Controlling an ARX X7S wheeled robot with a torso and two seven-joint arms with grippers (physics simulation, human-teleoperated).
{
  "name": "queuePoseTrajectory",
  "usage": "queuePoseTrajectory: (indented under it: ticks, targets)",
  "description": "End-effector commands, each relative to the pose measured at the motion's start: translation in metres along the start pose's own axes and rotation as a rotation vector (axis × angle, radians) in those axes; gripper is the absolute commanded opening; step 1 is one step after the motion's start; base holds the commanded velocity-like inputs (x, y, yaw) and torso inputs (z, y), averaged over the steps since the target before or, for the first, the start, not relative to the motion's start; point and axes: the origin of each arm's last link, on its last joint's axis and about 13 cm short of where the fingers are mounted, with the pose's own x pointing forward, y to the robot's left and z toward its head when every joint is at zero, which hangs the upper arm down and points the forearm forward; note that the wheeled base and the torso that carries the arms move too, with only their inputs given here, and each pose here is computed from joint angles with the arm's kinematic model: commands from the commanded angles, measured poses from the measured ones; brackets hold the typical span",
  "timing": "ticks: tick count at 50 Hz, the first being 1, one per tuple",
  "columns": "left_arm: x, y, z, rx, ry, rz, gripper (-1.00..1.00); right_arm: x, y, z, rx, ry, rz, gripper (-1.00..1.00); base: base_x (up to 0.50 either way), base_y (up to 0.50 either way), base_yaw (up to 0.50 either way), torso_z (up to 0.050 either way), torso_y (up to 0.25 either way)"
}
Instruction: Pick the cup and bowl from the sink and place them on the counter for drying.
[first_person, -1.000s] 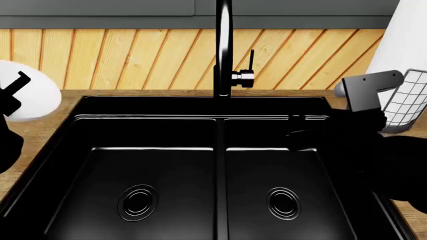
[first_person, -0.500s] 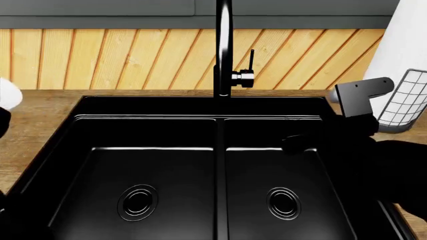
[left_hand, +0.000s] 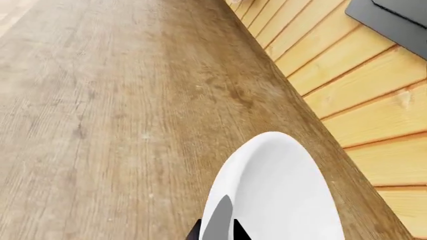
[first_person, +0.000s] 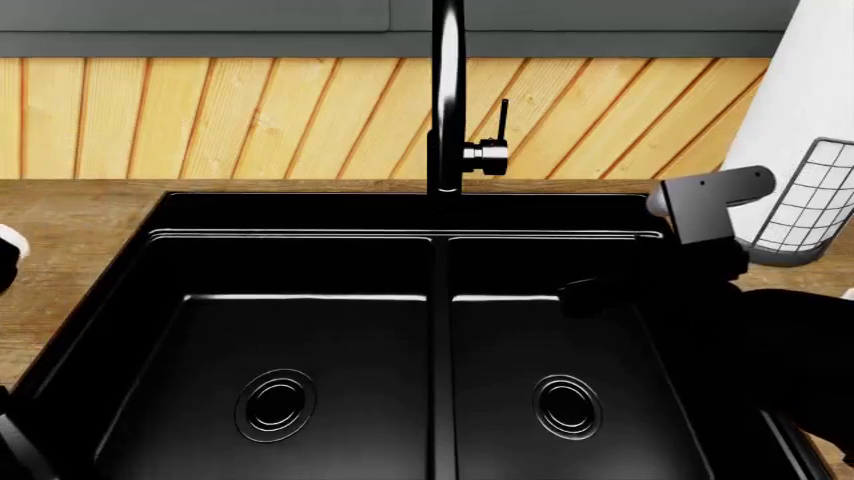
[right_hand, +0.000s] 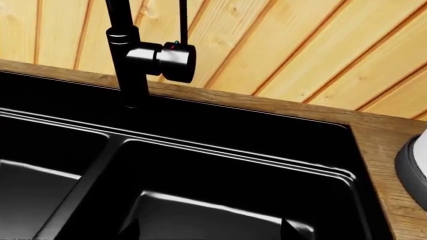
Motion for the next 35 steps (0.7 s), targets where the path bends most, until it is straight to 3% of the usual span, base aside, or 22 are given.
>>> queuePoseTrajectory:
  ticks: [1, 35]
  targets:
    - [0.016, 0.010, -0.011, -0.018, 0.074, 0.061, -1.00, 0.002, 0.002, -0.002, -0.002, 0.006, 0.003, 1.00, 0.00, 0.00, 0.00, 0.000, 0.000]
    - [0.031, 0.053, -0.051, -0.014, 0.206, 0.122, -1.00, 0.003, 0.004, -0.011, 0.007, 0.023, 0.010, 1.00, 0.00, 0.00, 0.00, 0.000, 0.000]
